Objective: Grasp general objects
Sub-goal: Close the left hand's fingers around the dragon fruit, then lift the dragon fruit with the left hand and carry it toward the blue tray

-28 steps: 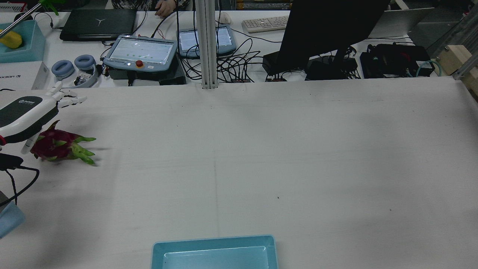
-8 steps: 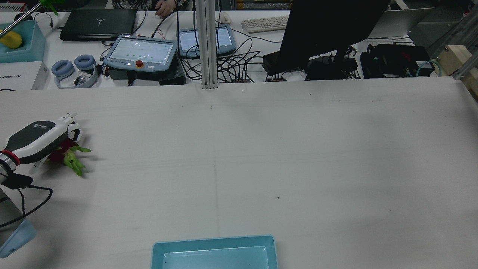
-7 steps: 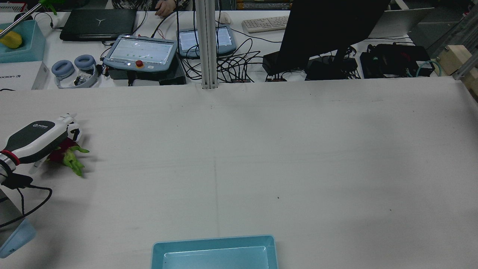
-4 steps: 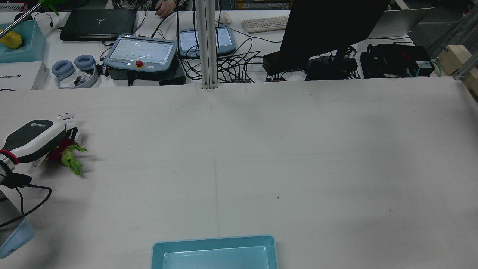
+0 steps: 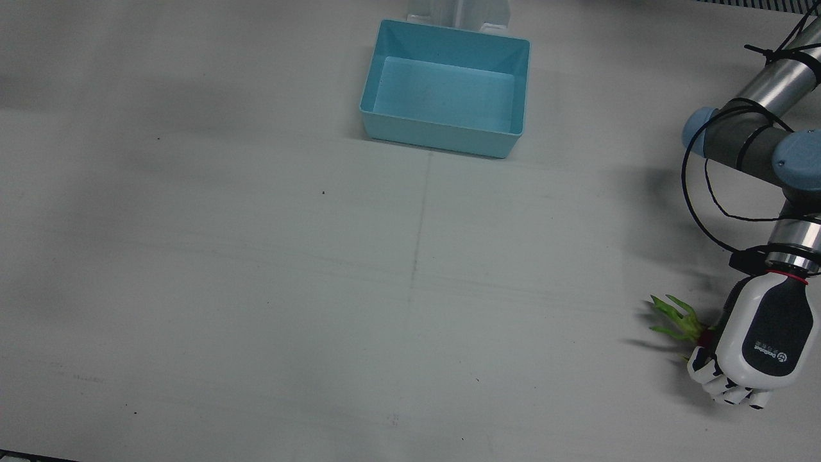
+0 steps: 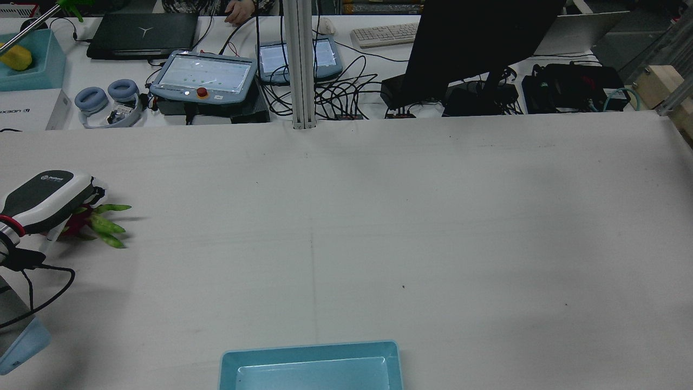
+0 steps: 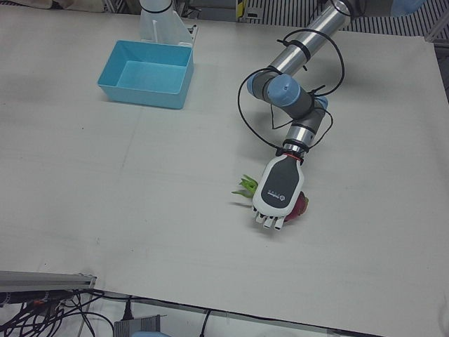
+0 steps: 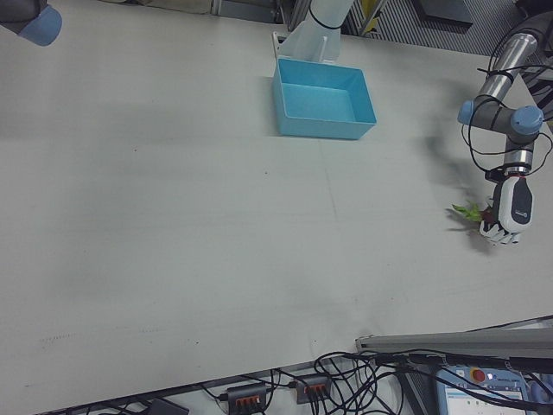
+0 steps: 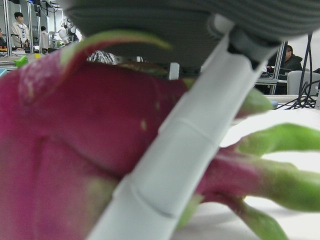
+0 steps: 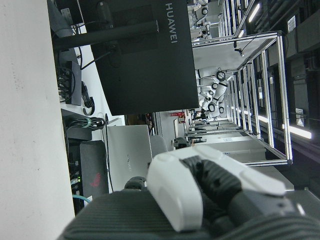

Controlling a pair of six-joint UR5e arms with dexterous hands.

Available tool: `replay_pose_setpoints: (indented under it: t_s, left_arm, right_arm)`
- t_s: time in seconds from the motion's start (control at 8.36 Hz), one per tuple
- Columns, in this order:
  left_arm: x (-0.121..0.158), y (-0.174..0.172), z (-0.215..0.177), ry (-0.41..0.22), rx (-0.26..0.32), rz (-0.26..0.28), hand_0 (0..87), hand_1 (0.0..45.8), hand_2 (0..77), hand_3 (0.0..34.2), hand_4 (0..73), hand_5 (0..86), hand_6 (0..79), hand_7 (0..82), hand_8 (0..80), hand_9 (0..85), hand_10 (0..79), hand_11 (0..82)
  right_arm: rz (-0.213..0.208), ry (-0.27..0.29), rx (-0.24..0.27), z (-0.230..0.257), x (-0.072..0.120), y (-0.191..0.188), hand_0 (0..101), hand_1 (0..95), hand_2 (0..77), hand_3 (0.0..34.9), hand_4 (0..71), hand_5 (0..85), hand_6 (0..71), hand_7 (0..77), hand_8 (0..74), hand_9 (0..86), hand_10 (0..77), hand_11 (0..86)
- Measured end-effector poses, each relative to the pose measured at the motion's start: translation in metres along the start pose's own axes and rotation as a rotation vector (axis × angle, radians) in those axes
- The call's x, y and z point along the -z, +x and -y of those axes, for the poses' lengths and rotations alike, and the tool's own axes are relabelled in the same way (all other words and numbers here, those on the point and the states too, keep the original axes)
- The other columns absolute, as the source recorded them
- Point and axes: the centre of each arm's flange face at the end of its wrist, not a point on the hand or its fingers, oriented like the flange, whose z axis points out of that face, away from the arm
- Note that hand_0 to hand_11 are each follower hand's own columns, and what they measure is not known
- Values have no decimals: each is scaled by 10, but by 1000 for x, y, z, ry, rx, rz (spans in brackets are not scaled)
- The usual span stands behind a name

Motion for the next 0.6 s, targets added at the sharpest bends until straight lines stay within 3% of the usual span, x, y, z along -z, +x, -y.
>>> replay_pose_setpoints:
  t_s: [0.12, 0.24, 0.6]
  left_arm:
    - [0, 4, 1, 5, 4, -9, 797, 0, 0, 1, 507, 704, 704, 742, 458, 529, 180, 774]
    - [0, 13, 3, 0, 17, -26, 794, 0, 0, 0, 627, 704, 704, 742, 491, 551, 202, 785]
    - [7, 76, -4, -118, 111, -131, 795, 0, 0, 0, 660, 693, 704, 704, 518, 551, 218, 725]
  right_arm:
    - [0, 0, 0, 0, 0, 0, 0, 949, 774, 0, 0, 0, 0, 0, 0, 5, 0, 5]
    - [0, 0, 0, 0, 0, 0, 0, 949, 774, 0, 0, 0, 0, 0, 0, 5, 0, 5]
    - [0, 0, 0, 0, 0, 0, 0, 949, 774, 0, 0, 0, 0, 0, 0, 5, 0, 5]
